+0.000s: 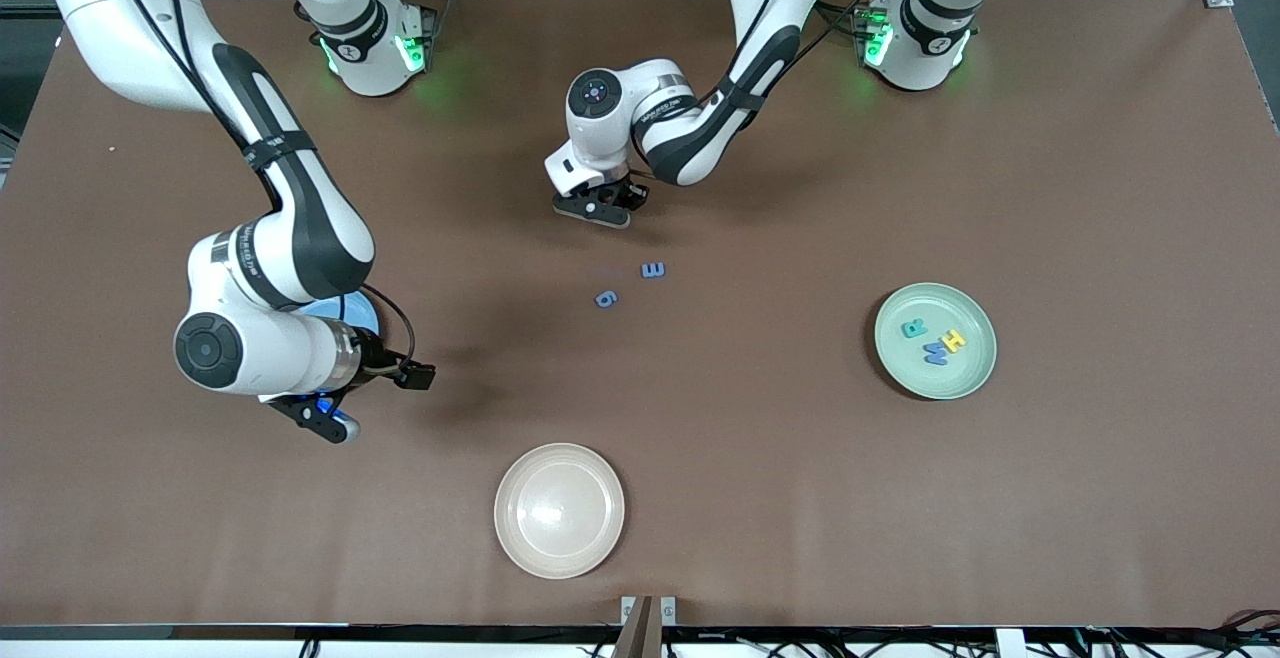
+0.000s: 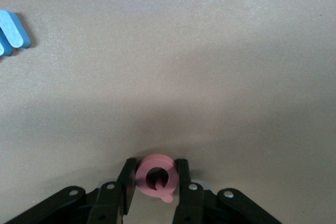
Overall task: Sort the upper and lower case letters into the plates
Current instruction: 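Lift the pink q with the left gripper while the right gripper moves inward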
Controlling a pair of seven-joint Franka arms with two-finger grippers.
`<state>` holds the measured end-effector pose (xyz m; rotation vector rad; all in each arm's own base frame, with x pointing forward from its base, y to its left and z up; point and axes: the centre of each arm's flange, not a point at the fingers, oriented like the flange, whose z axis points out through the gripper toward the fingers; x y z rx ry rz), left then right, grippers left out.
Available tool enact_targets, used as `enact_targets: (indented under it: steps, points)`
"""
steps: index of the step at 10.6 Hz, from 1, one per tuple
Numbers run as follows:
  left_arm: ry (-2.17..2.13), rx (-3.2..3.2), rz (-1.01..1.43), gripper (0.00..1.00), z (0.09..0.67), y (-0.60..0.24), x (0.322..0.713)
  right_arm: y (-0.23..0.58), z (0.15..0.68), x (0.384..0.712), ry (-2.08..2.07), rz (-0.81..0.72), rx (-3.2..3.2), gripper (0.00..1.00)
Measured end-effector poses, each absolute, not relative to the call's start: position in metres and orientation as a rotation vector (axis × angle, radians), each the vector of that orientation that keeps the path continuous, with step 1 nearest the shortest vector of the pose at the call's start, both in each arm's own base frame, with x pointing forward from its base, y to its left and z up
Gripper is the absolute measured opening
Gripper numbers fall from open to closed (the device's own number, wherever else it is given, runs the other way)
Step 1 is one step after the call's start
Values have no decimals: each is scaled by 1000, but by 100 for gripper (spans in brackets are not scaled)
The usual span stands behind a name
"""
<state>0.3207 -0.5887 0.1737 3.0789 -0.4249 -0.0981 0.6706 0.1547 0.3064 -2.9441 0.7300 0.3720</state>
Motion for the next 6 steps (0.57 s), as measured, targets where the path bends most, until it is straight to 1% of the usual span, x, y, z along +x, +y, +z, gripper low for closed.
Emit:
enact_targets:
  steps: [2, 3, 4, 6]
  points:
    - [-369, 3085, -76, 36, 192, -587, 334, 156, 307, 670, 727, 372, -2944, 100]
    - [-318, 3096, -52, 36, 220, -581, 350, 160, 307, 670, 735, 372, -2942, 100]
    - [-266, 3108, -22, 36, 260, -569, 372, 166, 307, 668, 788, 377, -2932, 100]
    - [-148, 3134, 30, 36, 330, -531, 413, 190, 309, 666, 960, 355, -2886, 100]
